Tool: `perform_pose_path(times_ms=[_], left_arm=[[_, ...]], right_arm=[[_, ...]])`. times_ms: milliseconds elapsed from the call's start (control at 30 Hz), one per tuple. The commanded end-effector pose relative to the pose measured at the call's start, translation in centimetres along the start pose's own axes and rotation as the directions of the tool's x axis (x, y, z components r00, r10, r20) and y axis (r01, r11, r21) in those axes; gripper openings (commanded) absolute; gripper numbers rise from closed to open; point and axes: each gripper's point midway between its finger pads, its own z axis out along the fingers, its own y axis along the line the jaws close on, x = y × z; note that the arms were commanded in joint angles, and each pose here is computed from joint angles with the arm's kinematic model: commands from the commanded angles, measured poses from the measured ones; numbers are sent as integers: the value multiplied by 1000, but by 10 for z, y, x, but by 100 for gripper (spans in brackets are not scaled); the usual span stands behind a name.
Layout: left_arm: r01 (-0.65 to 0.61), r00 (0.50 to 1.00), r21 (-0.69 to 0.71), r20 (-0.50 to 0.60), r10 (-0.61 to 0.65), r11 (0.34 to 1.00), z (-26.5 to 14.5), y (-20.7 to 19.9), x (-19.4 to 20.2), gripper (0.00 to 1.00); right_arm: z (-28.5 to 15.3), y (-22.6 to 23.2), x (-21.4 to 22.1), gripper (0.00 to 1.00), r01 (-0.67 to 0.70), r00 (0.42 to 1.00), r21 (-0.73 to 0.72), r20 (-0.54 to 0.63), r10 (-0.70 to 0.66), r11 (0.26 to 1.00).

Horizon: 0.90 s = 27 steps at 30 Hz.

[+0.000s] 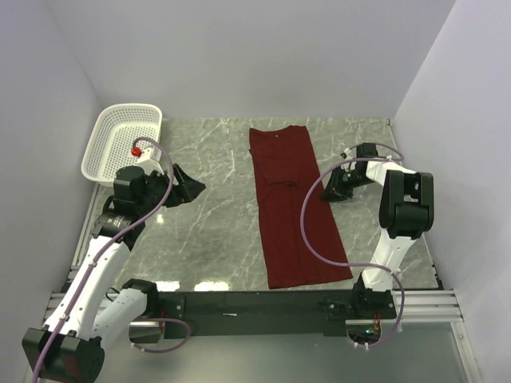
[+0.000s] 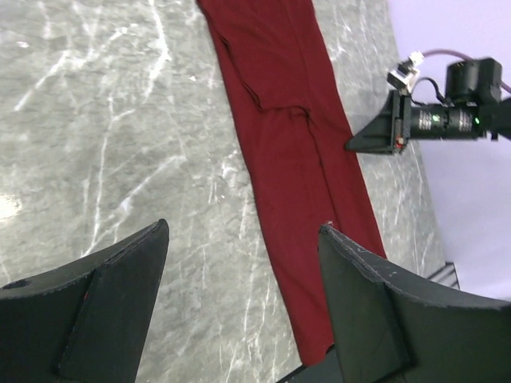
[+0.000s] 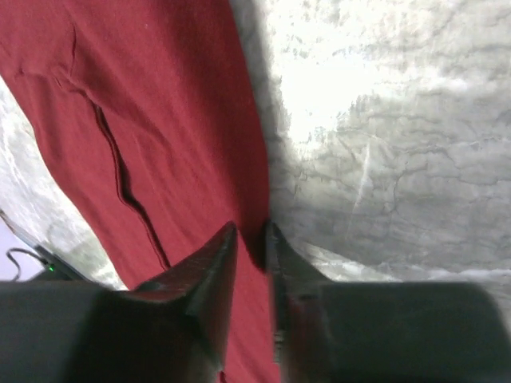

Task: Fold and stack the t-shirts
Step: Fold the tshirt

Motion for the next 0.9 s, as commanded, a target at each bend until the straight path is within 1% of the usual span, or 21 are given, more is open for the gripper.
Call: perform_pose_path(times_ms=[0, 100, 167, 233, 267, 300, 367, 400, 433, 467, 533, 567, 600, 633, 667, 700, 733, 767, 800, 833, 867], left_arm=[[-58, 998, 103, 0, 59, 993, -1, -17, -1, 81], [-82, 996, 173, -32, 89, 982, 0, -26, 5, 81], [-66, 995, 188, -57, 78, 980, 4, -27, 12, 81], [-24, 993, 168, -110, 43, 985, 18, -23, 23, 81], [-1, 992, 175, -125, 24, 985, 25, -24, 27, 80], [15, 983, 167, -184, 16, 986, 38, -25, 44, 78], [33, 979, 132, -202, -6, 991, 57, -22, 56, 76], [43, 978, 125, -210, -16, 991, 75, -18, 60, 75], [54, 977, 113, -211, -29, 992, 85, -15, 61, 72], [60, 979, 122, -199, -35, 991, 96, -19, 53, 70], [74, 974, 77, -220, -55, 994, 127, -6, 58, 67], [57, 981, 87, -189, -40, 995, 141, -13, 40, 66], [66, 972, 43, -230, -54, 997, 162, 1, 52, 64], [63, 970, 25, -238, -56, 998, 174, 5, 51, 61], [53, 976, 41, -213, -43, 998, 189, -4, 33, 60], [63, 965, -1, -255, -61, 998, 209, 11, 47, 59], [68, 960, -21, -271, -71, 997, 219, 16, 49, 58], [71, 964, -2, -256, -69, 997, 234, 7, 35, 57], [86, 951, -33, -295, -92, 996, 250, 22, 50, 54], [89, 948, -36, -305, -96, 995, 260, 24, 52, 54], [99, 952, -17, -288, -99, 995, 271, 15, 40, 53]], right_arm=[[-4, 4, -1, 36, 34, 999, -10, -21, -34, 999], [-12, 6, -2, 45, 70, 998, 0, -1, -70, 998], [-19, 3, -5, 45, 113, 993, 30, 24, -113, 993], [-29, 2, -12, 45, 154, 985, 75, 61, -159, 985], [-33, -7, -17, 45, 200, 975, 133, 75, -211, 971], [-38, -10, -19, 45, 218, 969, 149, 88, -232, 965], [-53, -9, -22, 45, 289, 946, 163, 104, -307, 943], [-59, -10, -24, 45, 304, 938, 166, 117, -325, 938], [-70, -2, -25, 45, 341, 921, 159, 142, -363, 927], [-74, 1, -20, 45, 407, 894, 152, 138, -427, 901], [-94, 23, -18, 51, 490, 838, 120, 208, -505, 863], [-97, 29, -12, 53, 535, 810, 106, 216, -544, 838], [-109, 45, -10, 54, 574, 775, 88, 260, -575, 814], [-116, 52, -9, 54, 591, 759, 84, 281, -588, 803], [-120, 60, -6, 55, 604, 747, 70, 300, -594, 794], [-126, 67, -6, 55, 612, 735, 65, 322, -597, 788], [-136, 80, -5, 55, 628, 713, 51, 361, -601, 776], [-140, 86, -3, 56, 630, 710, 36, 377, -595, 776], [-146, 92, -1, 56, 638, 699, 29, 397, -595, 770], [-149, 99, 2, 56, 643, 697, 4, 413, -587, 766], [-149, 100, 4, 56, 648, 692, 0, 420, -588, 762]])
